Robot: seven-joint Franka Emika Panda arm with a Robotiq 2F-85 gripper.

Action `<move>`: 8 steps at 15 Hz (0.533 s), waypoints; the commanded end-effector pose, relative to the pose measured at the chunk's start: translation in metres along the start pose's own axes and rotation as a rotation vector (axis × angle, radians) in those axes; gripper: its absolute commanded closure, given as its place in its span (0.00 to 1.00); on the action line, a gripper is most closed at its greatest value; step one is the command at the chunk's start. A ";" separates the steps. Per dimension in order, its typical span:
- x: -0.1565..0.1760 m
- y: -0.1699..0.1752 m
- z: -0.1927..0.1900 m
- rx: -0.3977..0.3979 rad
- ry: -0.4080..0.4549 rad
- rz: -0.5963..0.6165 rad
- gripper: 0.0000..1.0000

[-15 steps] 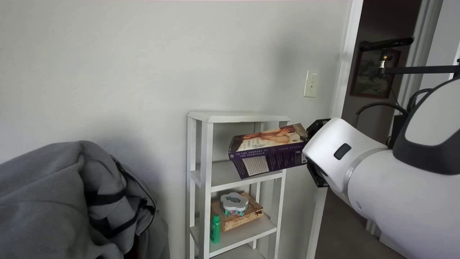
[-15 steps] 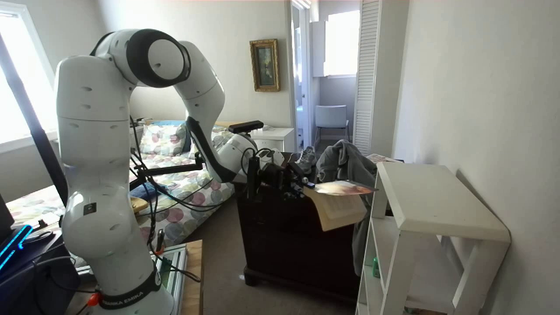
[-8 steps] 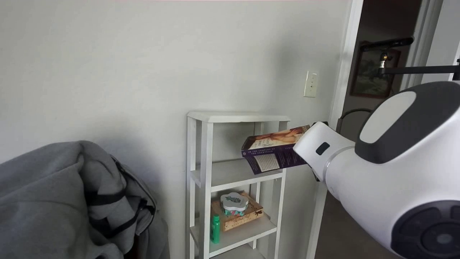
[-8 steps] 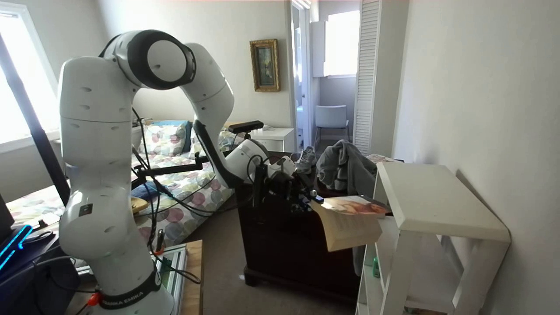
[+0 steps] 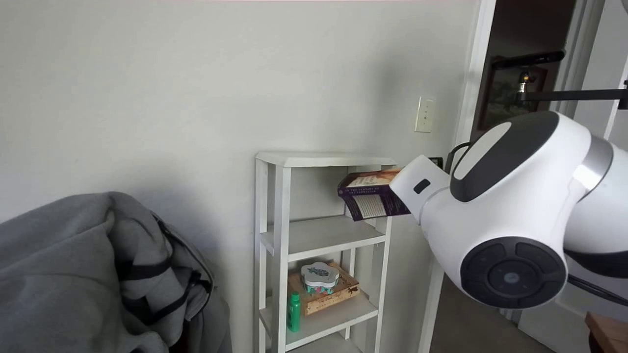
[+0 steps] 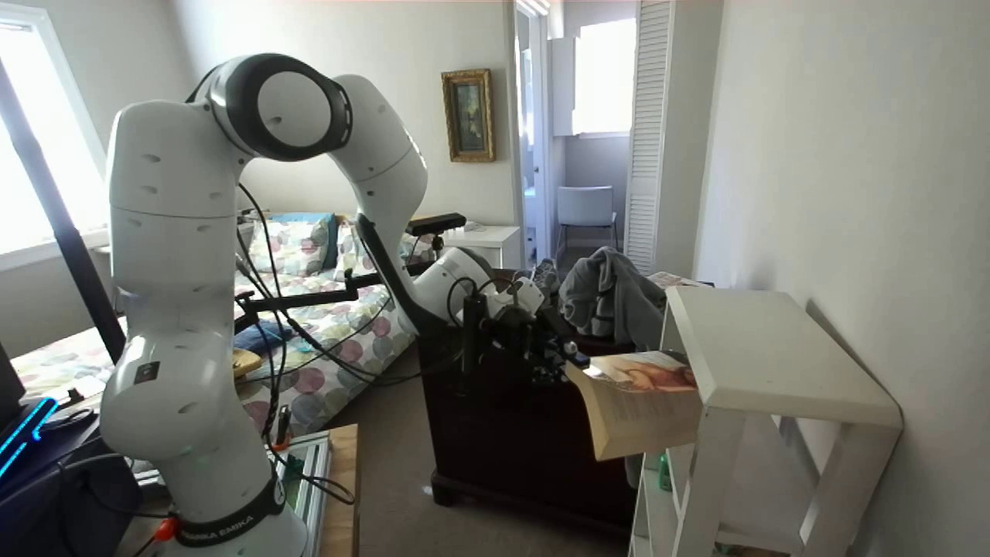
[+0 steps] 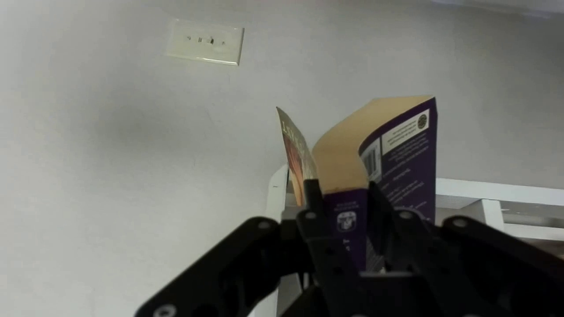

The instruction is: Move the book to the top second shelf

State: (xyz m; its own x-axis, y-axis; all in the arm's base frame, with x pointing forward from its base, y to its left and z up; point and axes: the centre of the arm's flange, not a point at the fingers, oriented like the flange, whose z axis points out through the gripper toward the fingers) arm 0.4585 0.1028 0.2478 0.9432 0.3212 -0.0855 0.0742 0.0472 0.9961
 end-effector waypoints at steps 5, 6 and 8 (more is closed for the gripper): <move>0.027 -0.010 0.015 -0.169 -0.068 0.044 0.91; 0.029 -0.014 0.016 -0.166 -0.066 0.043 0.91; 0.033 -0.024 0.018 -0.166 -0.062 0.054 0.91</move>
State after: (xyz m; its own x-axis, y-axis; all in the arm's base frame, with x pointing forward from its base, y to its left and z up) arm 0.4781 0.0936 0.2339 0.9649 0.2556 -0.0606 0.0228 0.1481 0.9887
